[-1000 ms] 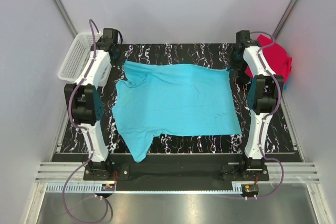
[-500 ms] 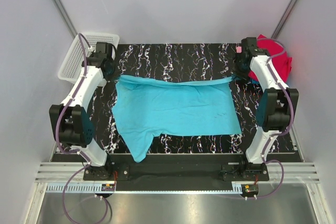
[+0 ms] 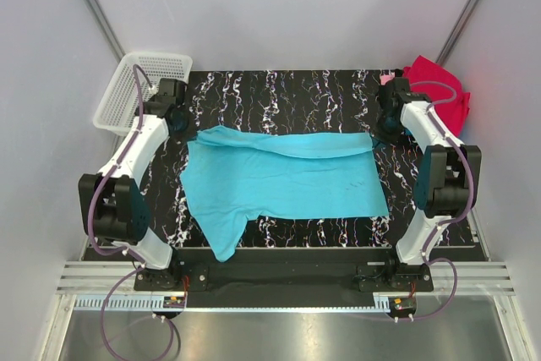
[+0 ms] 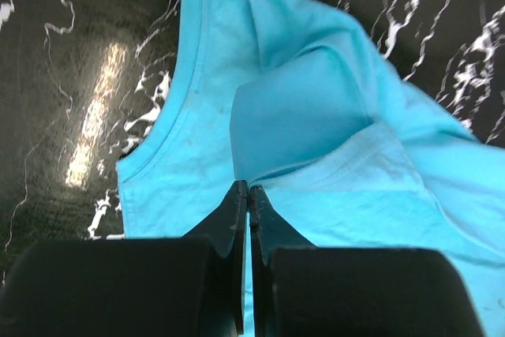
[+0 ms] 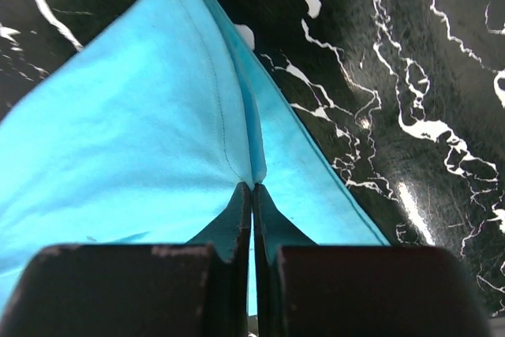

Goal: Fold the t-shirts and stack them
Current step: Fold the tshirt

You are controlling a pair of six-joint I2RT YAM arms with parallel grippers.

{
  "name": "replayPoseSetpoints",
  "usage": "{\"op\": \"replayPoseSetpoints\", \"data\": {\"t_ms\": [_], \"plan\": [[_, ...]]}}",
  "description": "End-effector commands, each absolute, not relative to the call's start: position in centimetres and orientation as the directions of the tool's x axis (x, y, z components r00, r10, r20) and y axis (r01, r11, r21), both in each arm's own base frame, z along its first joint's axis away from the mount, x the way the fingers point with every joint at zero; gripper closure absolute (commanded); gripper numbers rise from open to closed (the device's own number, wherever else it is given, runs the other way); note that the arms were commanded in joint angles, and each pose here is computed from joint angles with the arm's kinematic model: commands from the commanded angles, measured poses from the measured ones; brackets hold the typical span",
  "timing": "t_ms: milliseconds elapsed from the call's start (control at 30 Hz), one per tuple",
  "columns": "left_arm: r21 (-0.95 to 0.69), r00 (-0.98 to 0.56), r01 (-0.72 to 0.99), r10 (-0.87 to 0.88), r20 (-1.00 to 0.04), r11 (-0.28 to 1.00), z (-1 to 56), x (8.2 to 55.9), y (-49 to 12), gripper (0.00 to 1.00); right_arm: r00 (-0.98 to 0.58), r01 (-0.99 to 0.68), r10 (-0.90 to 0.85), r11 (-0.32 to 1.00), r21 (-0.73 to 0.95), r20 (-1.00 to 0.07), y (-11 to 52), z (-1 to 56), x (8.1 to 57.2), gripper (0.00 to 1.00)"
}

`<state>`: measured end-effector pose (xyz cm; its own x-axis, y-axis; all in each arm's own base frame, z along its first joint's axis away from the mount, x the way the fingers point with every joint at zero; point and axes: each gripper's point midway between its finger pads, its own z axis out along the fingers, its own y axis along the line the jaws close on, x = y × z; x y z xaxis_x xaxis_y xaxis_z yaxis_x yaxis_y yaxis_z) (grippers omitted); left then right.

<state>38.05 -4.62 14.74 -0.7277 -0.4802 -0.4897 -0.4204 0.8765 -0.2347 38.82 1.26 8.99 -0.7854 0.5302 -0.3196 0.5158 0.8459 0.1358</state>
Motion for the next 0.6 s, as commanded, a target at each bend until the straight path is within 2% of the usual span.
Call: {"op": "replayPoseSetpoints", "data": {"t_ms": [0, 233, 467, 500, 533, 567], "plan": [[-0.222, -0.732, -0.423, -0.476, -0.488, 0.879, 14.8, 36.7, -4.8, 1.0, -0.769, 0.528, 0.549, 0.834, 0.159, -0.329, 1.6, 9.7, 38.3, 1.0], [-0.089, -0.767, -0.485, -0.472, -0.436, 0.87, 11.5, 34.0, -4.2, 1.0, -0.79, 0.547, 0.557, 0.829, 0.116, -0.257, 1.7, 7.4, 36.2, 1.0], [-0.05, -0.784, -0.494, -0.469, -0.407, 0.868, 10.2, 33.1, -4.4, 1.0, -0.808, 0.549, 0.553, 0.832, 0.077, -0.203, 1.6, 5.9, 34.5, 1.0], [-0.044, -0.786, -0.493, -0.466, -0.406, 0.869, 10.2, 33.0, -4.4, 1.0, -0.816, 0.541, 0.544, 0.838, 0.071, -0.198, 1.7, 5.8, 34.4, 0.95], [-0.041, -0.787, -0.491, -0.463, -0.407, 0.87, 10.1, 32.9, -4.5, 1.0, -0.818, 0.545, 0.543, 0.837, 0.048, -0.188, 1.4, 5.4, 34.1, 0.69], [-0.036, -0.791, -0.486, -0.458, -0.405, 0.873, 10.1, 32.8, -4.6, 1.0, -0.818, 0.547, 0.544, 0.836, 0.041, -0.185, 1.3, 5.2, 34.1, 0.63]]}}
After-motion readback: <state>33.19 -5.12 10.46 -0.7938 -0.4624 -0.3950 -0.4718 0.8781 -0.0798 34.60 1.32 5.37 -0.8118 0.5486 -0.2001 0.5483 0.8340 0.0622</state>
